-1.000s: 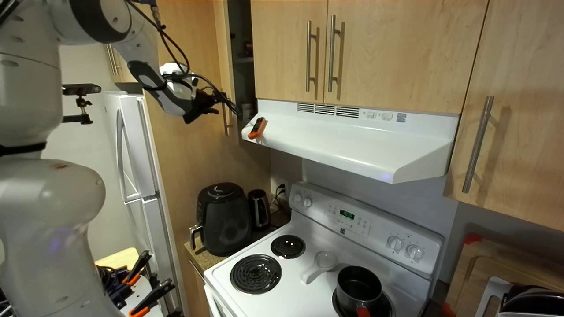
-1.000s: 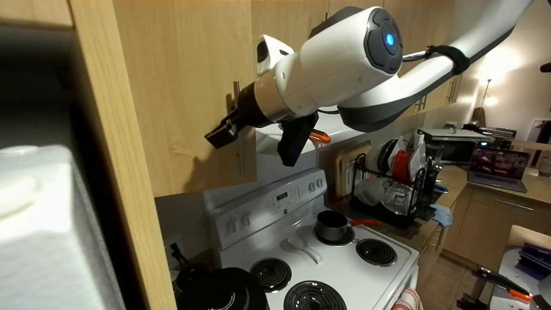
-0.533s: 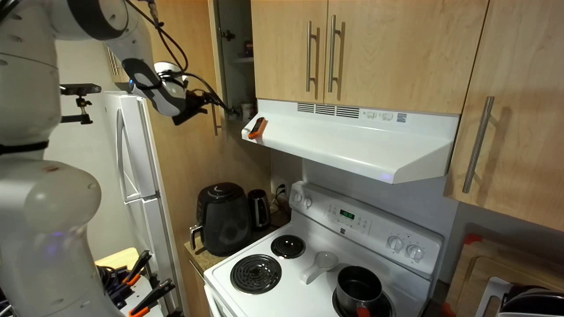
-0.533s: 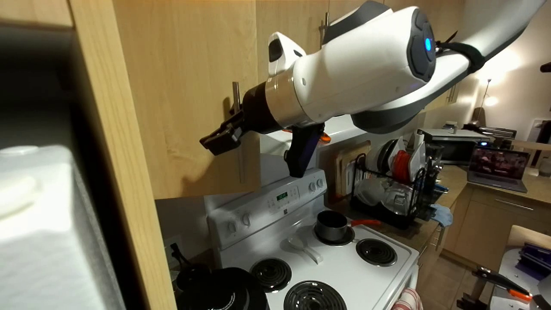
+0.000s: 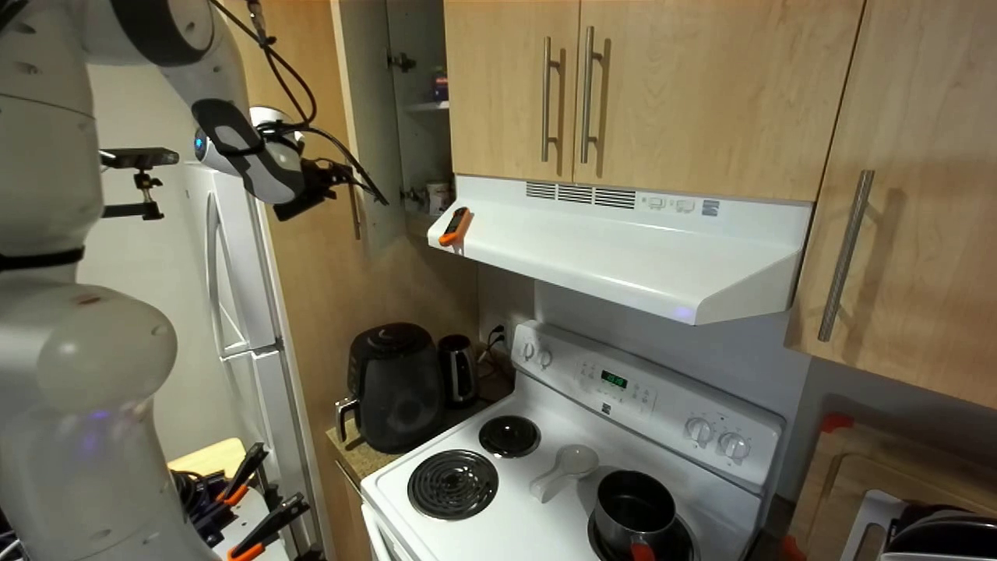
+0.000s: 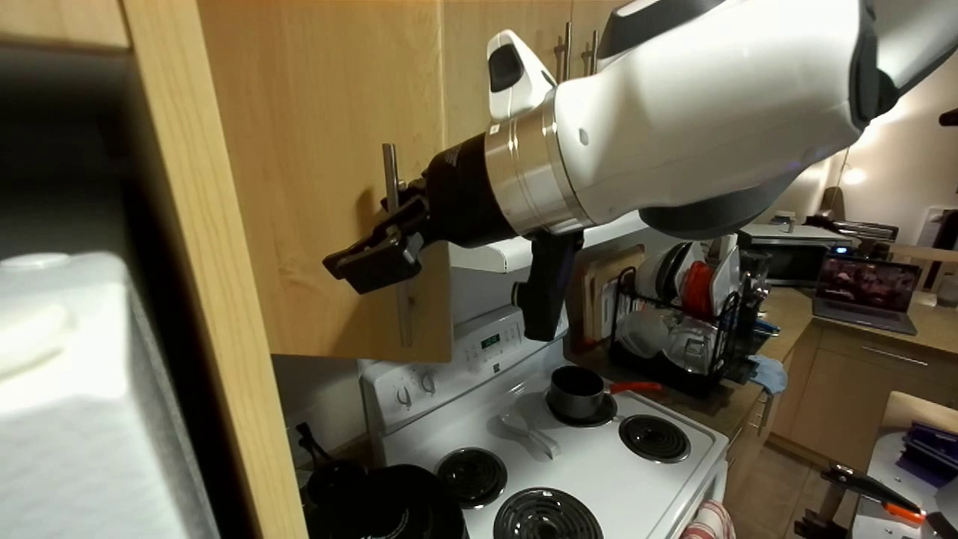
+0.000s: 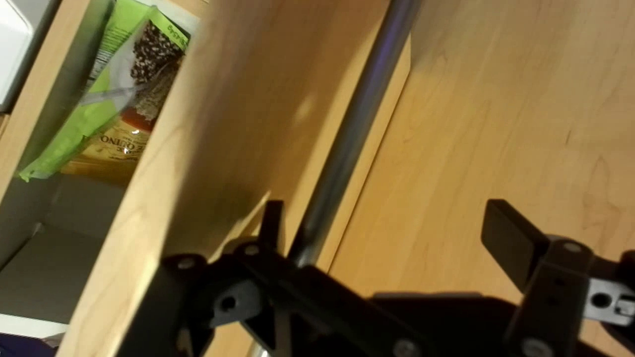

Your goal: Open the top left cabinet door

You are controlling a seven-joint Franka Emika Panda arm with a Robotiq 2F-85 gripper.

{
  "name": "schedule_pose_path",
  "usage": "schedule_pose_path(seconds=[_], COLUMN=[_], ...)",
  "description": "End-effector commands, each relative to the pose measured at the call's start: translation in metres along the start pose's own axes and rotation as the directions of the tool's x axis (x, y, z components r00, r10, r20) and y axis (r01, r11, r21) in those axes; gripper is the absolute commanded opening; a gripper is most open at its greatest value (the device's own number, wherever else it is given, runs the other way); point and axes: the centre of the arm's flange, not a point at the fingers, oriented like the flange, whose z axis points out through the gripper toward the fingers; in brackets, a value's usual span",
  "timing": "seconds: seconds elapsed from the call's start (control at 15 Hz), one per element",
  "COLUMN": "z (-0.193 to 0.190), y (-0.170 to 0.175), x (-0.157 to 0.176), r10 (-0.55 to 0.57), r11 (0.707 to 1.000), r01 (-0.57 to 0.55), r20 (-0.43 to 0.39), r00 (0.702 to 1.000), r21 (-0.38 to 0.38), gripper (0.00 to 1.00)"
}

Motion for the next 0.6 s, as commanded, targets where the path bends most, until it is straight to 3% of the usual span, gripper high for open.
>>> schedule_pose_path(seconds=[0.0, 0.53], z=[-0.015, -0.019], y=[-0.035, -0.044], x=[0.023, 0.025], r10=[-0.043, -0.08], r11=[0.992, 0.994], r01=[0.052, 0.084], r20=[-0.076, -0.056], r00=[0.996, 0.995], r21=[0.115, 0.076], gripper=[1.0, 1.0])
